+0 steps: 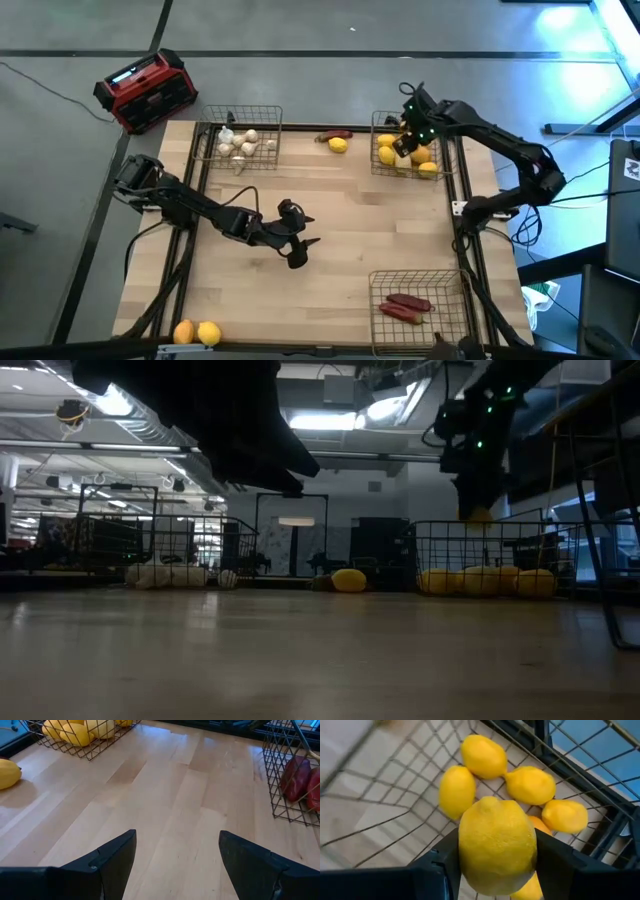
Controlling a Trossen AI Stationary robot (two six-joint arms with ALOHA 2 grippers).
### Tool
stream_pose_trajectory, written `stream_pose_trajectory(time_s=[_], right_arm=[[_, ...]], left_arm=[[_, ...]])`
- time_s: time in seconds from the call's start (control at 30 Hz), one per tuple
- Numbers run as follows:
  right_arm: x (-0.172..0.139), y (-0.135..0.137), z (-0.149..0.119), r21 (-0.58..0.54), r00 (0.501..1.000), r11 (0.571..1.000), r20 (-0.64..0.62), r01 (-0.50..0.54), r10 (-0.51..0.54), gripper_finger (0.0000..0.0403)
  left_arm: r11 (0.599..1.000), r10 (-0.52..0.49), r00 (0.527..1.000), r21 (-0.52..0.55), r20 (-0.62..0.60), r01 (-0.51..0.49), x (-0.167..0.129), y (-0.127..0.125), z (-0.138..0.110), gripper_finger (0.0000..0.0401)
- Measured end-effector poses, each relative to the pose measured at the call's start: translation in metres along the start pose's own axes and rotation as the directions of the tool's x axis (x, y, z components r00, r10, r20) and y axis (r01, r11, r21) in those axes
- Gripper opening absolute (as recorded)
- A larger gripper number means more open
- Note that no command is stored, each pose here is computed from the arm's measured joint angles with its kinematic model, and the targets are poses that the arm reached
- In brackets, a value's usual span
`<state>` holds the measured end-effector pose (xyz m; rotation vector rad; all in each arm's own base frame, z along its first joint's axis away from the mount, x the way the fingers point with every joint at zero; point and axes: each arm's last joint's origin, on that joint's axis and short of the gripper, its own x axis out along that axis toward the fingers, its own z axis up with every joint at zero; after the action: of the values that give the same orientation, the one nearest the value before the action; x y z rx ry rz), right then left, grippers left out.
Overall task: Sort produce into baskets
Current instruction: Put the yellow lemon into the top right wire basket
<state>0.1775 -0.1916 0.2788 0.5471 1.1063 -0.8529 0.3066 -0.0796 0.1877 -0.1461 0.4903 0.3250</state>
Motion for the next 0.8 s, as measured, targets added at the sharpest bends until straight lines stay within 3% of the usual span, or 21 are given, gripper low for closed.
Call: stream_pose_trajectory(time_s=[0.47, 0.8], right_arm=[[0.061, -0.045, 0.014, 0.169, 0.986, 0.985, -0.156, -0.028, 0.055, 0.0186], [0.066, -0.051, 0.015, 0.183, 0.985, 0.983, -0.174, 0.021, 0.011, 0.0186]], left_arm=[[1.000, 0.000, 1.000, -0.015, 0.000, 0.000, 0.000, 0.000, 0.000, 0.0280], [1.000, 0.013, 1.000, -0.021, 0.000, -0.013, 0.002, 0.004, 0.001, 0.0280]])
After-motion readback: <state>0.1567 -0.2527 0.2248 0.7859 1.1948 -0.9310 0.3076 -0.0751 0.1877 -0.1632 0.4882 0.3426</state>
